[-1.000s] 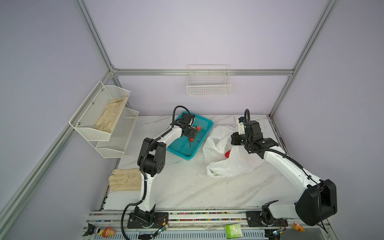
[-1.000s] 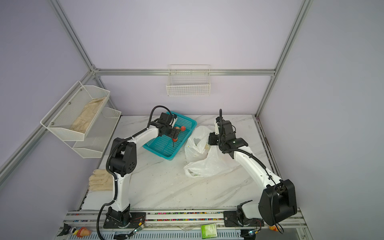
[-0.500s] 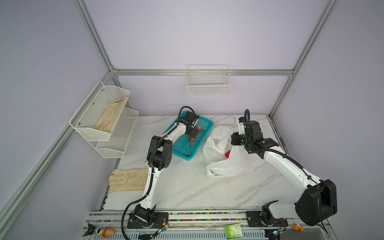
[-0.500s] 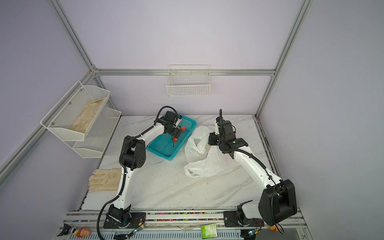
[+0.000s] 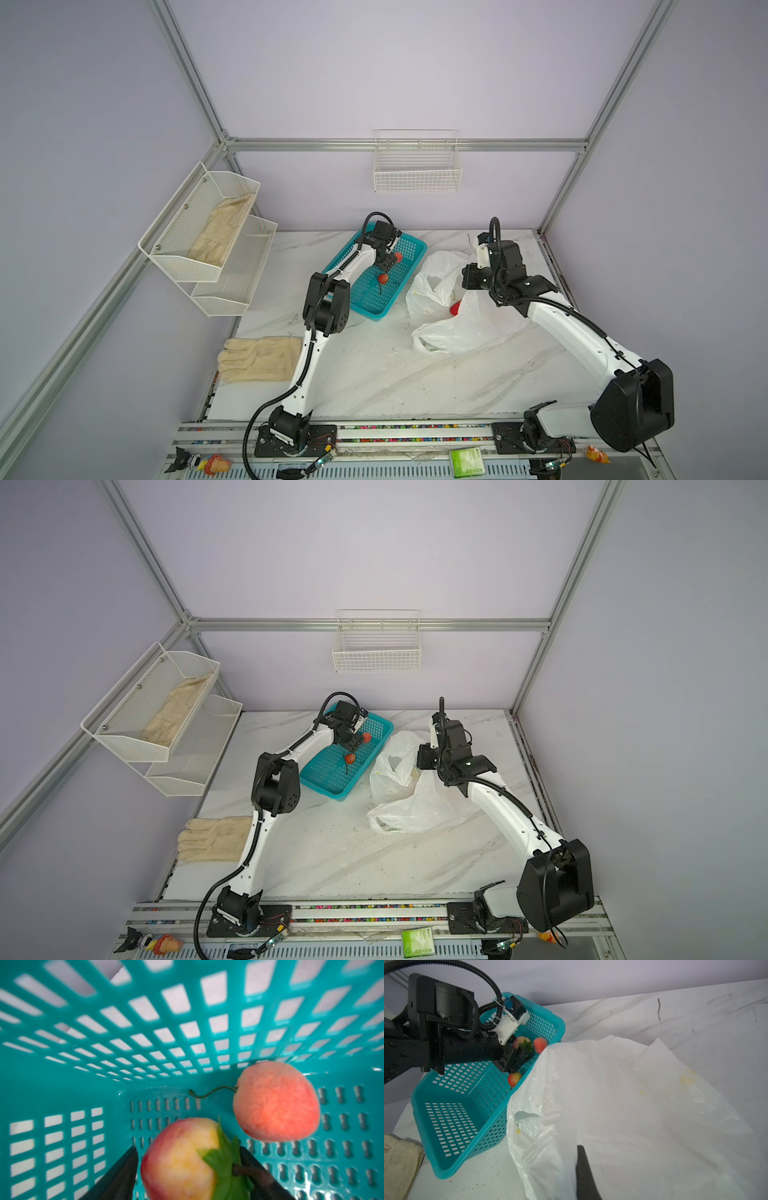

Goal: Place the fake fruits into the plastic bag and tie a complex knot
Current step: 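Grasp another red-yellow leafy fruit with the left gripper and lift it, then carry the red-yellow fruit with the left gripper into the bag and release it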

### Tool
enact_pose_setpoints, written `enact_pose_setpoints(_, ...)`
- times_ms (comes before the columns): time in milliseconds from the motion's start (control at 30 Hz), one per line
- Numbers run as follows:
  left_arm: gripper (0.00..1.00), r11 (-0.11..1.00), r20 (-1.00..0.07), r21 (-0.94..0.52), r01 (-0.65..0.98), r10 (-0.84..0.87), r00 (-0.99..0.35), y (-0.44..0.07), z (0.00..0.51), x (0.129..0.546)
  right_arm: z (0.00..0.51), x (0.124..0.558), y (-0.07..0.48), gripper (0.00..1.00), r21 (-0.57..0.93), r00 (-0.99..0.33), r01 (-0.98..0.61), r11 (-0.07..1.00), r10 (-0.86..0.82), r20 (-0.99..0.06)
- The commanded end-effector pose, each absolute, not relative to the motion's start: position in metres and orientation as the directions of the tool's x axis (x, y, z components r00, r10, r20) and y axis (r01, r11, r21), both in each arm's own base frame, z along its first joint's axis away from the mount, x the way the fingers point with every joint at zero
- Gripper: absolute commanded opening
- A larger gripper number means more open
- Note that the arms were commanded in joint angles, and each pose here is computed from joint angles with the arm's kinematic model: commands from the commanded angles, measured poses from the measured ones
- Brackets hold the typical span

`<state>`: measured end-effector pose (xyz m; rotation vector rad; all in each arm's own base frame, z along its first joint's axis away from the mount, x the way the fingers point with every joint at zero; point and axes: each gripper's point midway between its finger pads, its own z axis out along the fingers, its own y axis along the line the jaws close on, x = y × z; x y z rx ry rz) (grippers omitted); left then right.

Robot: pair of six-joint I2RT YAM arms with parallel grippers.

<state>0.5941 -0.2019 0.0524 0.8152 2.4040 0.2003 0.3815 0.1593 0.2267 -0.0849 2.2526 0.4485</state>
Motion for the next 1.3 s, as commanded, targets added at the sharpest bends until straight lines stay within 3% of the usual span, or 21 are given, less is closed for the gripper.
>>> enact_pose_setpoints(0, 0.69, 0.814, -0.532, 0.337, 0.474, 0.58, -0.617, -0.196, 0.084, 0.61, 0.235, 0.386, 0.157, 0.0, 0.287, -0.651, -0.193, 0.938, 0.096, -0.753)
enact_pose_setpoints(133, 0.6, 0.831, -0.554, 0.333, 0.446, 0.555, -0.62, -0.193, 0.097, 0.61, 0.234, 0.386, 0.157, 0.0, 0.287, -0.652, -0.192, 0.939, 0.096, -0.752)
enact_pose_setpoints(333, 0.55, 0.886, -0.636, 0.315, 0.341, 0.463, -0.617, -0.183, 0.15, 0.607, 0.237, 0.387, 0.154, 0.0, 0.282, -0.648, -0.179, 0.943, 0.103, -0.755)
enact_pose_setpoints(533, 0.53, 0.949, -0.781, 0.096, 0.3, 0.259, -0.568, -0.19, 0.218, 0.56, 0.234, 0.391, 0.156, 0.0, 0.29, -0.66, -0.171, 0.942, 0.109, -0.743)
enact_pose_setpoints(733, 0.5, 0.874, -0.871, -0.187, 0.449, 0.064, -0.487, -0.225, 0.257, 0.476, 0.237, 0.393, 0.16, 0.0, 0.302, -0.661, -0.186, 0.935, 0.109, -0.743)
enact_pose_setpoints(967, 0.5, 0.713, -0.884, -0.285, 0.641, 0.064, -0.464, -0.285, 0.262, 0.378, 0.24, 0.392, 0.164, 0.0, 0.301, -0.661, -0.211, 0.93, 0.091, -0.745)
enact_pose_setpoints(1133, 0.5, 0.624, -0.841, -0.331, 0.708, 0.145, -0.521, -0.329, 0.227, 0.339, 0.241, 0.394, 0.168, 0.0, 0.309, -0.658, -0.228, 0.923, 0.088, -0.748)
enact_pose_setpoints(1267, 0.5, 0.592, -0.82, -0.356, 0.722, 0.172, -0.546, -0.346, 0.208, 0.332, 0.241, 0.392, 0.169, 0.0, 0.312, -0.661, -0.239, 0.92, 0.081, -0.746)
